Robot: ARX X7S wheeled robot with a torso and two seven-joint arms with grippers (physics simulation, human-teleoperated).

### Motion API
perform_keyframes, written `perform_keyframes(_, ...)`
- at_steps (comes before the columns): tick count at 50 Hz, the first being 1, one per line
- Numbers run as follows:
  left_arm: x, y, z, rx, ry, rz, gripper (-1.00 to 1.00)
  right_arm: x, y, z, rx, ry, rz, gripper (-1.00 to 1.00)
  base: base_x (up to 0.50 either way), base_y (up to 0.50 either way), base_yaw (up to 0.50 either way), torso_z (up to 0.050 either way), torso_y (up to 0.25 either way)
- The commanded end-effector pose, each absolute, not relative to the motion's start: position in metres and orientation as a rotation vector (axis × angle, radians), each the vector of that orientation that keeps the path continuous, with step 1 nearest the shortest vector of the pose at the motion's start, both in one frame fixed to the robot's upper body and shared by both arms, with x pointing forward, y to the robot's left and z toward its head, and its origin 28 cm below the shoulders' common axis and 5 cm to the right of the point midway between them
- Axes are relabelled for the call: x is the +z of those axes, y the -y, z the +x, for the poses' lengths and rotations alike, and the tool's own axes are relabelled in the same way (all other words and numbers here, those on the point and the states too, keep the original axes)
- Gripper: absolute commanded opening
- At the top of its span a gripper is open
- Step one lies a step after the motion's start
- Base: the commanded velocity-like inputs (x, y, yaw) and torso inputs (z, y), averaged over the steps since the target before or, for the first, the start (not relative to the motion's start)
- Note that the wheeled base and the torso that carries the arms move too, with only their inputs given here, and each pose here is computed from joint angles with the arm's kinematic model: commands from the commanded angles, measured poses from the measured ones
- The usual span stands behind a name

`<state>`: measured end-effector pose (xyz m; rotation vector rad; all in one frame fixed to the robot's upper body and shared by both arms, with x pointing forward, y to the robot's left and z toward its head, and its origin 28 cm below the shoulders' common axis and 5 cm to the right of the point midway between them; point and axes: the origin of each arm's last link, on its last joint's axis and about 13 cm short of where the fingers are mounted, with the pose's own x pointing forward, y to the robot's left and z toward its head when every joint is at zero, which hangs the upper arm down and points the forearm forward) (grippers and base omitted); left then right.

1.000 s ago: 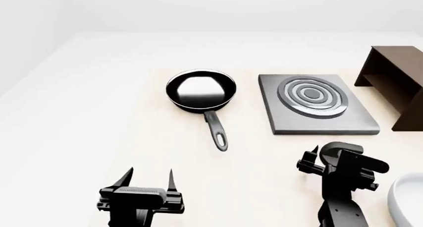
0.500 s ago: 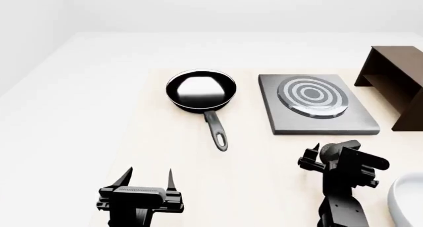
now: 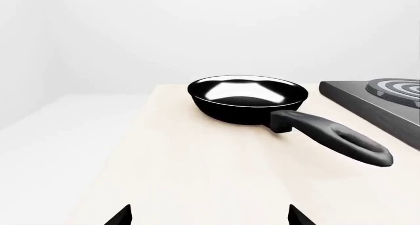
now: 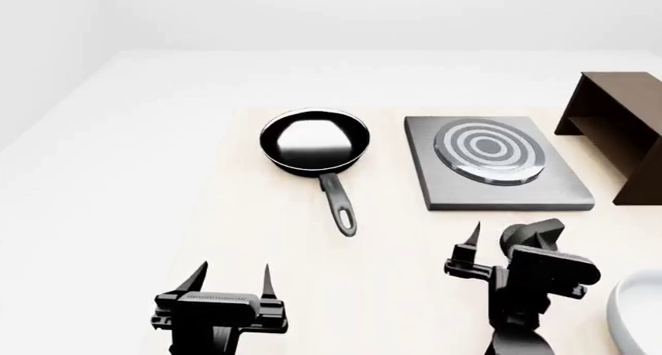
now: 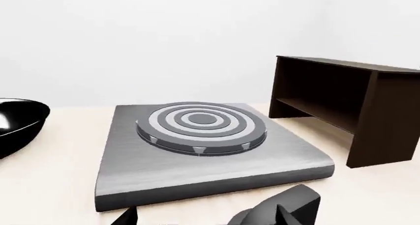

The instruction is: Turn on the stove.

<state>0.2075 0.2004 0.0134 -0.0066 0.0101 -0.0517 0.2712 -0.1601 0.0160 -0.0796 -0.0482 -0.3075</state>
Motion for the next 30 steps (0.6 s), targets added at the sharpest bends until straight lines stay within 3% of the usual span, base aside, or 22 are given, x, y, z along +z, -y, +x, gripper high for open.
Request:
perform_keyframes(1,0.013,-0.2,0.207,-0.054,-0.011,-0.007,1.0,0.023,0.126,0.243,-0.225,0.121,-0.133,1.0,0.0,0.0,0.0,0.0,0.0)
perform_keyframes(30,0.015,-0.2,0.204,-0.059,-0.004,-0.008,1.0,0.027,0.089,0.203,-0.085,0.229,-0.238,1.0,0.0,0.0,0.0,0.0,0.0)
